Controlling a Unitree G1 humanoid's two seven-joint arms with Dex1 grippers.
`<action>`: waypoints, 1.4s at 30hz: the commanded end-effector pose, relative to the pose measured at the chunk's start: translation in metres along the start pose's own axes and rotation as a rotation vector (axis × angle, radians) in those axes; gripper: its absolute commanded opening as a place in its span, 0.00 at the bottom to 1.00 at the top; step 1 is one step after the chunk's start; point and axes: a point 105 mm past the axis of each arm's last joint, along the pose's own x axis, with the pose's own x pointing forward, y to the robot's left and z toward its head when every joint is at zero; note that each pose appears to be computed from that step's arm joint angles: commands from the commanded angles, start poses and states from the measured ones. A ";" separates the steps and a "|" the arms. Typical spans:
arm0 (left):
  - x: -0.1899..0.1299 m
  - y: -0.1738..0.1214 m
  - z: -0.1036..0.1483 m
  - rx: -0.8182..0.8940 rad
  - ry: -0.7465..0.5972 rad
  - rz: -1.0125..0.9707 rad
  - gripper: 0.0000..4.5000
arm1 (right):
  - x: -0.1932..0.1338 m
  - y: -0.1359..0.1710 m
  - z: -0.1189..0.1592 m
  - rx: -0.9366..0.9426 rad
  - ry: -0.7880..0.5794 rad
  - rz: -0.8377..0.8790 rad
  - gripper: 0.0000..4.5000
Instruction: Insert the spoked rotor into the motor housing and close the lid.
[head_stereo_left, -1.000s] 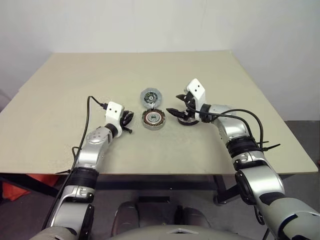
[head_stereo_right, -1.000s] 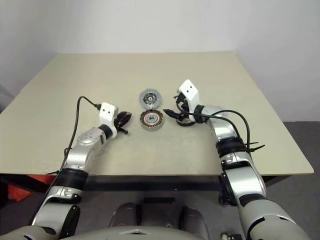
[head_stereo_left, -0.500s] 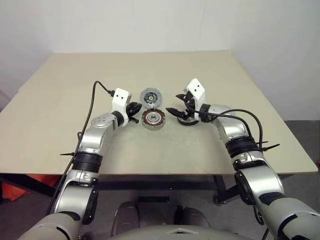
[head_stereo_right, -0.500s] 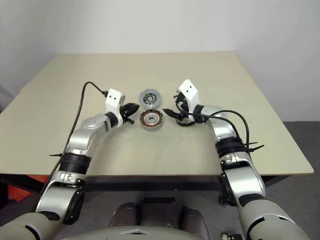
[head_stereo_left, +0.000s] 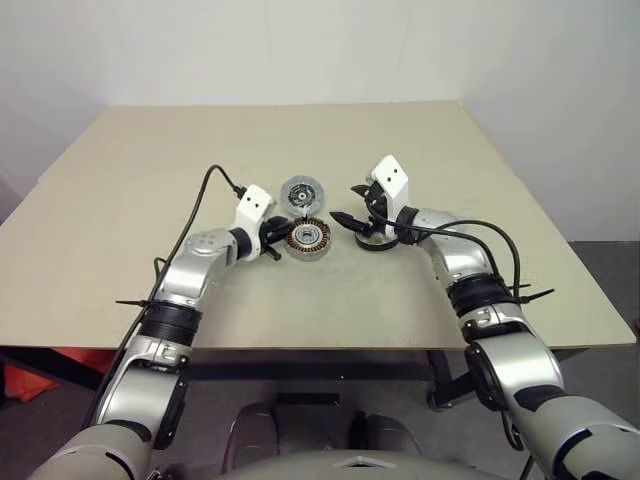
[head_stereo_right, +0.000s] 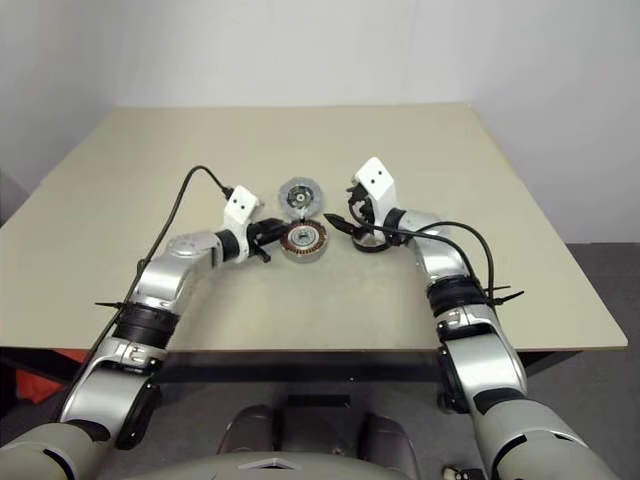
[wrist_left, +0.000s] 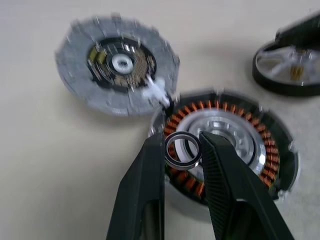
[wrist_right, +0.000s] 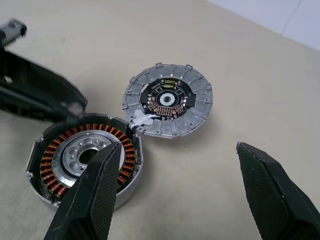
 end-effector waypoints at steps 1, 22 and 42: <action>0.006 -0.002 0.015 0.027 -0.036 -0.020 0.16 | -0.003 -0.004 0.011 -0.012 -0.057 -0.025 0.93; 0.022 -0.008 0.016 0.015 -0.040 -0.023 0.16 | -0.002 -0.007 0.016 -0.028 -0.060 -0.026 0.93; 0.029 -0.022 0.012 0.010 -0.025 -0.089 0.36 | -0.002 -0.007 0.015 -0.029 -0.060 -0.032 0.93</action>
